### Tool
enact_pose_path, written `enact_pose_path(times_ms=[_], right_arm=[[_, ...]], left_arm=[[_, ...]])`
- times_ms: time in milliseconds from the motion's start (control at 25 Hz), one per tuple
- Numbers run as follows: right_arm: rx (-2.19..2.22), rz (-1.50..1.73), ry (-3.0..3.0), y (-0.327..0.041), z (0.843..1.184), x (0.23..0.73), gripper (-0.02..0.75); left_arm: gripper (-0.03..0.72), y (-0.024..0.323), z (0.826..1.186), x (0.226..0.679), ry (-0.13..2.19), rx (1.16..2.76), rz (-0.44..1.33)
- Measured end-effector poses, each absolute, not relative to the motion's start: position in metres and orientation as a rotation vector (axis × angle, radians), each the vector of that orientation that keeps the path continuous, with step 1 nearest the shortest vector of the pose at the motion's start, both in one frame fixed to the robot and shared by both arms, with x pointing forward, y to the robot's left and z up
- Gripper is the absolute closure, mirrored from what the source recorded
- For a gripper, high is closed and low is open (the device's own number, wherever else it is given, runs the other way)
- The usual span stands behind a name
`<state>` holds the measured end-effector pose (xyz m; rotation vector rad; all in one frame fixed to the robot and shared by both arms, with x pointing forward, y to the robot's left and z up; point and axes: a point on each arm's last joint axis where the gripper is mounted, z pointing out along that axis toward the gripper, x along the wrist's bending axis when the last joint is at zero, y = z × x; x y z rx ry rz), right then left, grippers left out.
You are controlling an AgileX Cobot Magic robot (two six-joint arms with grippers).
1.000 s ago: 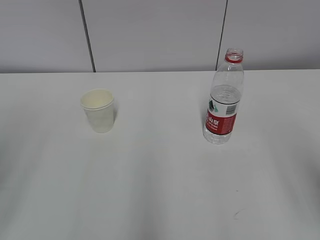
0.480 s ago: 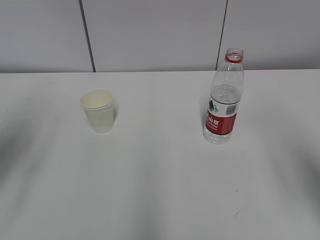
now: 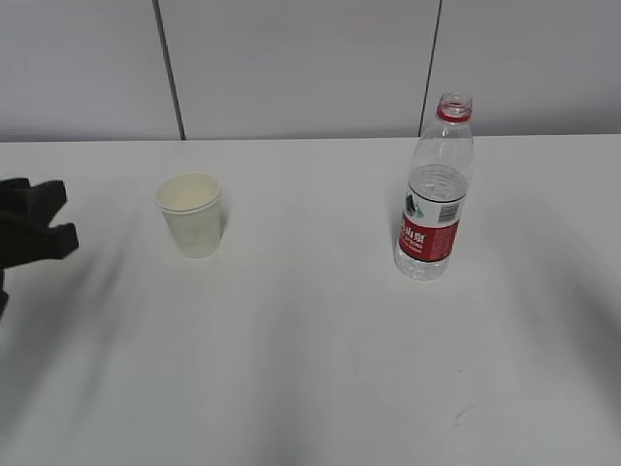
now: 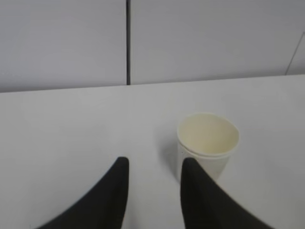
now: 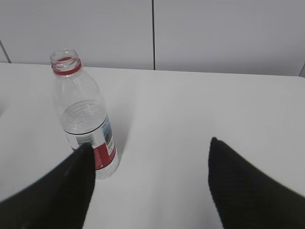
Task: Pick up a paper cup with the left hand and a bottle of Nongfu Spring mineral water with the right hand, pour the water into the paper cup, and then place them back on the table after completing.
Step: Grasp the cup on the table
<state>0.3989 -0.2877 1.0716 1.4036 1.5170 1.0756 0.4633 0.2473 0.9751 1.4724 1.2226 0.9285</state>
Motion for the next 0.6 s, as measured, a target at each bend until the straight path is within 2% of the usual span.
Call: enact_pose_path(times_ms=[240,440,600], right_arm=[[1.415,1.087,1.5,-0.287,1.068,0.411,0.189],[1.43,1.103,1.478,-0.287,1.065,0.419,0.189],[1.405,1.125,1.44,-0.288,1.066,0.424,0.189]], left_arm=[[0.448,0.24,0.942,0.463,1.205,1.515,0.891],[0.448,0.233,0.933,0.469,1.09,1.5,0.901],[0.444,0.231,0.919,0.473,1.086,1.505,0.892]])
